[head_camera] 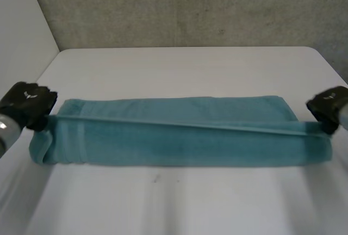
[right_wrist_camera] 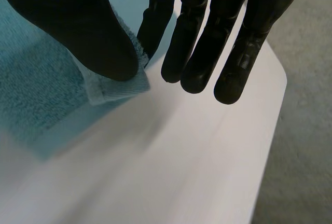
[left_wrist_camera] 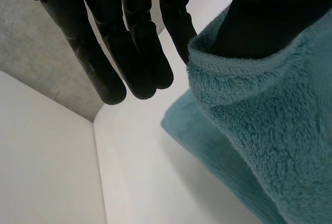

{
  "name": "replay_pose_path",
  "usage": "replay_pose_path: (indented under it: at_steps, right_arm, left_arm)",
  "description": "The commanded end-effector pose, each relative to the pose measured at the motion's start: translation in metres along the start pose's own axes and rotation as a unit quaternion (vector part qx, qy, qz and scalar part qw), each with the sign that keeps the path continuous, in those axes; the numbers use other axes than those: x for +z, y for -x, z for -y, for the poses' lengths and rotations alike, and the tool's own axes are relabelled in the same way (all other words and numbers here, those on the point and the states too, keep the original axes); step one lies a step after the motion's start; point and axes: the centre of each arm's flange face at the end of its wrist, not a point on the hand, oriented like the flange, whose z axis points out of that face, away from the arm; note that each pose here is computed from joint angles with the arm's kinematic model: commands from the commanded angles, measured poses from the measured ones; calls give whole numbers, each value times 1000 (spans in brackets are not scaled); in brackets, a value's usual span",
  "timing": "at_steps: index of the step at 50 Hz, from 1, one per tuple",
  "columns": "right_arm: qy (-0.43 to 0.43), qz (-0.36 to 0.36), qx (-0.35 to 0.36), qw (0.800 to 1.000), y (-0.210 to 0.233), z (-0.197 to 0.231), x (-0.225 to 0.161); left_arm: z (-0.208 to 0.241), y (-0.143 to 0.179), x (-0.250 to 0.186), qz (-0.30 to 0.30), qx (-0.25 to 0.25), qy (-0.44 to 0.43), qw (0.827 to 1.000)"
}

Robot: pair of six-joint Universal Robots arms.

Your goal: Fold the laundry

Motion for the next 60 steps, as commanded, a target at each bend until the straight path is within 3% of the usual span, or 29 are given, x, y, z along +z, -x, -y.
replay_pose_path:
  at_steps: [1, 11, 21, 26, 30, 41, 50, 60]
  right_arm:
    - [-14, -27, 9, 999, 16, 16, 49]
    - [-77, -104, 8, 992, 14, 34, 102]
    - [-99, -125, 7, 987, 22, 46, 119]
    - [-115, -145, 15, 983, 19, 52, 117]
    - [-142, -155, 46, 977, 7, 70, 96]
    - [-190, -152, 120, 962, -22, 93, 25]
    - [-180, -108, 112, 971, -3, 80, 11]
    - [-155, -91, 109, 978, 10, 66, 12]
  left_arm:
    - [-6, -8, 61, 40, 13, -2, 999]
    - [-7, -13, 119, 72, 31, -40, 996]
    - [-5, -34, 130, 65, 43, -74, 994]
    - [4, -43, 126, 72, 74, -99, 990]
    - [17, -33, 120, 91, 94, -113, 985]
    - [43, -4, 85, 107, 80, -136, 982]
    - [32, -8, 84, 22, 74, -141, 987]
    - [15, 9, 100, 47, 117, -118, 985]
